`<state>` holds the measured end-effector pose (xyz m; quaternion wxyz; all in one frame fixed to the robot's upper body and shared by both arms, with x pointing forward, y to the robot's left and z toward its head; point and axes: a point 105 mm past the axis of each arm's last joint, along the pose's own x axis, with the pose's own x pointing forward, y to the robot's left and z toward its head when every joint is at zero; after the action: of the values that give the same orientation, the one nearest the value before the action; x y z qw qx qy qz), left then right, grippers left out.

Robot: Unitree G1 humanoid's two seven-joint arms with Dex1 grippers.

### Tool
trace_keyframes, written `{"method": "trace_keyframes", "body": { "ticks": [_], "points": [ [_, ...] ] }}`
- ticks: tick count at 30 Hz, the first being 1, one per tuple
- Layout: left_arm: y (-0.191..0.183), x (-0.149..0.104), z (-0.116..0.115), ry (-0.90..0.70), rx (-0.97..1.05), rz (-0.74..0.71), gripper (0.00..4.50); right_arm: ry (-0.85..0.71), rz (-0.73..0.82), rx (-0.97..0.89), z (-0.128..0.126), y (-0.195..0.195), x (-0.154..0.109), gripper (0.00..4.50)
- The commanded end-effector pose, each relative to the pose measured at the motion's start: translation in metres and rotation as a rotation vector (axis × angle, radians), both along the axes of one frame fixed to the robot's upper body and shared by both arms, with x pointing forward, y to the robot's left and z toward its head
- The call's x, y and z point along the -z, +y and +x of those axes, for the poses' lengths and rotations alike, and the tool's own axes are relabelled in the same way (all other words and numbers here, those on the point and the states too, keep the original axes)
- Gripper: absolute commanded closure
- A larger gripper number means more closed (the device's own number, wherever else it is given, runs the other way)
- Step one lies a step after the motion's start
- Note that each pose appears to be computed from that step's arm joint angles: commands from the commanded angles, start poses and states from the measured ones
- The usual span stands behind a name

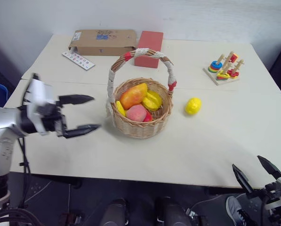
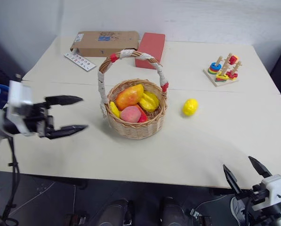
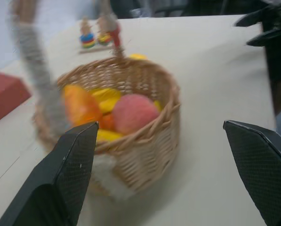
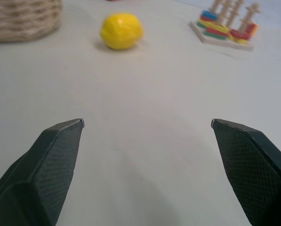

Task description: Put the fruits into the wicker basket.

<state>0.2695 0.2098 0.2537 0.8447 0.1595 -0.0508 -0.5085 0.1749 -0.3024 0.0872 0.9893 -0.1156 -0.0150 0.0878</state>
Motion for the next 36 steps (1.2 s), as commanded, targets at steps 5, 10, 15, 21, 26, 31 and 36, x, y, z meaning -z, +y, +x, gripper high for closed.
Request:
{"method": "trace_keyframes", "body": {
  "ticks": [5,10,15,21,26,31,36],
  "points": [
    [0.005,-0.024,-0.014,0.029,0.01,-0.09,0.04,-0.031,0.214,-0.071,0.074,0.027,-0.04,0.0],
    [-0.002,-0.017,-0.009,0.048,0.01,-0.111,0.04,0.06,0.302,-0.06,0.15,0.057,-0.072,0.0],
    [-0.011,-0.012,-0.006,0.051,0.026,-0.117,0.04,0.116,0.334,0.003,0.211,0.1,-0.096,0.0],
    [-0.015,-0.001,-0.006,0.052,-0.001,-0.126,0.04,0.168,0.338,0.138,0.249,0.121,-0.093,0.0],
    [-0.006,0.012,-0.016,0.062,-0.014,-0.092,0.0,0.268,0.327,0.095,0.253,0.139,-0.081,0.36],
    [0.008,0.022,-0.031,0.022,-0.028,-0.059,0.0,0.28,0.359,0.059,0.249,0.14,-0.083,1.85],
    [0.002,0.013,-0.036,-0.009,0.016,-0.065,0.0,0.209,0.346,-0.004,0.23,0.116,-0.101,1.99]
  ]
}}
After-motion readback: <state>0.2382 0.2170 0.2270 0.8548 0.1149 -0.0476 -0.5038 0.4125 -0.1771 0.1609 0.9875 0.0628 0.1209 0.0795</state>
